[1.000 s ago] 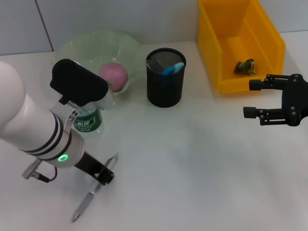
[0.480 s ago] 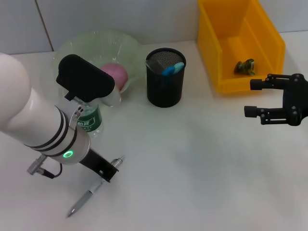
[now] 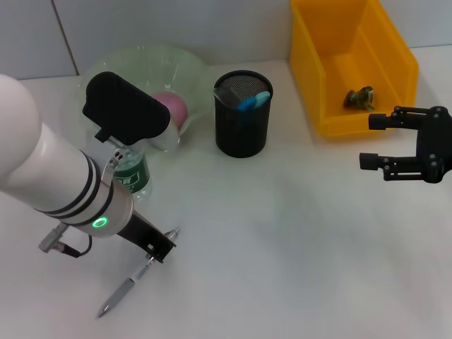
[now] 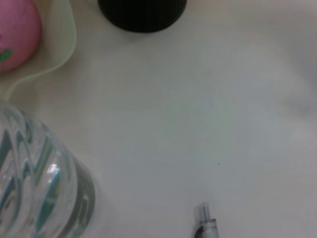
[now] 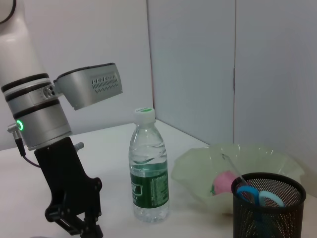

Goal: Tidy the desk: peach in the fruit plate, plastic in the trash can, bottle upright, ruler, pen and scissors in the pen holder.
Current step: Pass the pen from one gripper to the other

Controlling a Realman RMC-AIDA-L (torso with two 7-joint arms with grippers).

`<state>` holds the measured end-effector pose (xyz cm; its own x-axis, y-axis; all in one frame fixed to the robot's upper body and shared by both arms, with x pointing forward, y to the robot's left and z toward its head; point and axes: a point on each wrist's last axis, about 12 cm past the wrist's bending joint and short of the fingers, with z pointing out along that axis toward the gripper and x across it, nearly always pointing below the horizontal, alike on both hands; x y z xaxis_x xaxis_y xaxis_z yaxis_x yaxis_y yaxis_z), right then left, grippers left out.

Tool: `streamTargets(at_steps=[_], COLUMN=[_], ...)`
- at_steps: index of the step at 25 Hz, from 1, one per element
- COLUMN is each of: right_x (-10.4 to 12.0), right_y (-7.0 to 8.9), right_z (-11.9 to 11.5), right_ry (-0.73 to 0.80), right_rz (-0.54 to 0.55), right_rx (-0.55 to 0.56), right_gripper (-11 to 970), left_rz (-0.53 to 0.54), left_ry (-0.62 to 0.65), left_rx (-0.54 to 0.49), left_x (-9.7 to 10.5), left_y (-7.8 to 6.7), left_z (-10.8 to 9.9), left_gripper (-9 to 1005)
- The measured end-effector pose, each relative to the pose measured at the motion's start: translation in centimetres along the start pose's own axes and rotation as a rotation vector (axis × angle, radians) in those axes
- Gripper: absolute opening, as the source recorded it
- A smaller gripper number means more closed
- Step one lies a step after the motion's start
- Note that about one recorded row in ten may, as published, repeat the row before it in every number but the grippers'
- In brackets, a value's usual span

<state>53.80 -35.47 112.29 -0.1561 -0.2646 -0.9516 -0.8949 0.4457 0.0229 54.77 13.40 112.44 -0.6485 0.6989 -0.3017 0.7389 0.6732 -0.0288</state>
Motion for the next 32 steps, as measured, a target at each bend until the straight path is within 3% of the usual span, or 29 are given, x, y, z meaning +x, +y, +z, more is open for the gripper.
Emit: streamTargets(at_steps=[7,20,32], right_x=[-0.04,-0.11,-0.1], right_y=[-0.03,-0.07,-0.08], right_z=[0.02,0.05,0.07], right_ry=[-0.001,-0.001,-0.001], right_rz=[-0.001,-0.003,-0.003], right_rx=[0.001,0.0,0.0], right_gripper=[768,768,763], left_rz=[-0.012,-0.023,-0.031], left_ry=[0.0,0.029,0.04], left_rx=[-0.008,-0.003,-0.005], left_x=[0.29,0.61,0.8], left_y=[0.25,0.45,0.66], left_z=[-0.17,0.25,0.58], left_gripper=[111,443,411])
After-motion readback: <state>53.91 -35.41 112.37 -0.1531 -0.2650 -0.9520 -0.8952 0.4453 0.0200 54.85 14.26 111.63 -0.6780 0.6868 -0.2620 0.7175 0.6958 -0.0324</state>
